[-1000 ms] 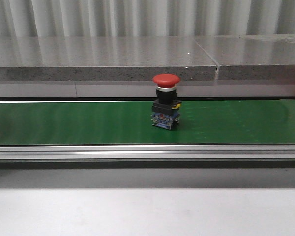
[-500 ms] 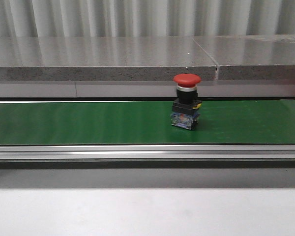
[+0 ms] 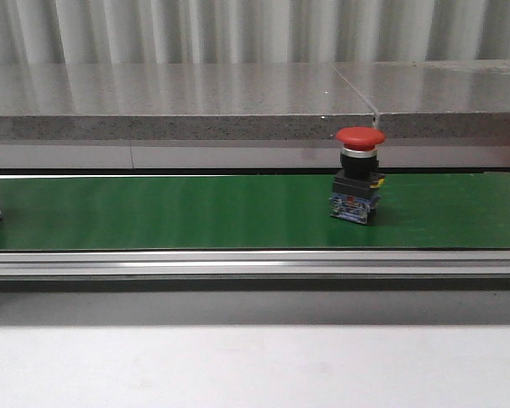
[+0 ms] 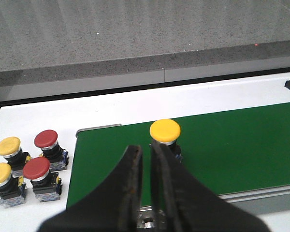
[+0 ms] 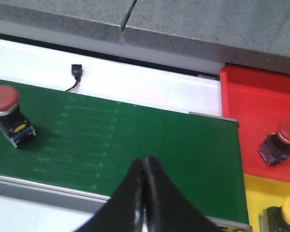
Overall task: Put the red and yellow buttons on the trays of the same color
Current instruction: 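Grasp the yellow button with the left gripper and place it on the belt, then grasp the red button arriving at the belt end with the right gripper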
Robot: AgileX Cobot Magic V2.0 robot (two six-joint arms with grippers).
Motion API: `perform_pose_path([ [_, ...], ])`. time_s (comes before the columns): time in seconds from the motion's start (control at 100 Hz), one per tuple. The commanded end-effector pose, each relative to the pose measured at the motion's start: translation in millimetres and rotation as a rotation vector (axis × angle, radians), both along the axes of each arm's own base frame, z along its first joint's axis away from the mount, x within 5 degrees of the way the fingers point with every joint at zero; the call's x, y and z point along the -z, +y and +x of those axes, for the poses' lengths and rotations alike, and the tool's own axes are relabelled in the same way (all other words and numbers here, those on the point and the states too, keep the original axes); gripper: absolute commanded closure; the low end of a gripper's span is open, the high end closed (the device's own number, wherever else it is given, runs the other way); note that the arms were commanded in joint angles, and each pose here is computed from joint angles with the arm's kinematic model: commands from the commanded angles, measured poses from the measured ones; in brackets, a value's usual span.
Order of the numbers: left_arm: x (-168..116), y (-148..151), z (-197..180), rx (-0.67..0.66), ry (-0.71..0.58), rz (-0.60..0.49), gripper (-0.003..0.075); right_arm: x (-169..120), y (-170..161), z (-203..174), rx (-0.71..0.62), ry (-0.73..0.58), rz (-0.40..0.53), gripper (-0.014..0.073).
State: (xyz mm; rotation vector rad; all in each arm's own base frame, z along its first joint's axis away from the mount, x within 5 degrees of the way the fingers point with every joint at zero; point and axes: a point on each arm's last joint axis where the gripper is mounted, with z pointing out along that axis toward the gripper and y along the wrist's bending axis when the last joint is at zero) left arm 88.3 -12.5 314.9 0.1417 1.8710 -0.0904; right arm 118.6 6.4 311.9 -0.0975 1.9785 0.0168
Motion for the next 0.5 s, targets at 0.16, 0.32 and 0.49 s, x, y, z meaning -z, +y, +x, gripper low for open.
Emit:
perform_pose_path([
  [0.16,-14.5,-1.3,1.2,0.005,-0.104,-0.04,0.074,-12.4,-0.1,0.9,-0.002,-0.071,-0.009,0.0659],
  [0.32,-14.5,-1.3,1.2,0.005,-0.104,-0.04,0.074,-7.5,0.1,-1.0,-0.005,-0.013,-0.011,0.0553],
  [0.49,-14.5,-1.3,1.2,0.005,-0.104,-0.04,0.074,-4.4,0.2,-2.4,-0.007,0.023,-0.013,0.0205],
])
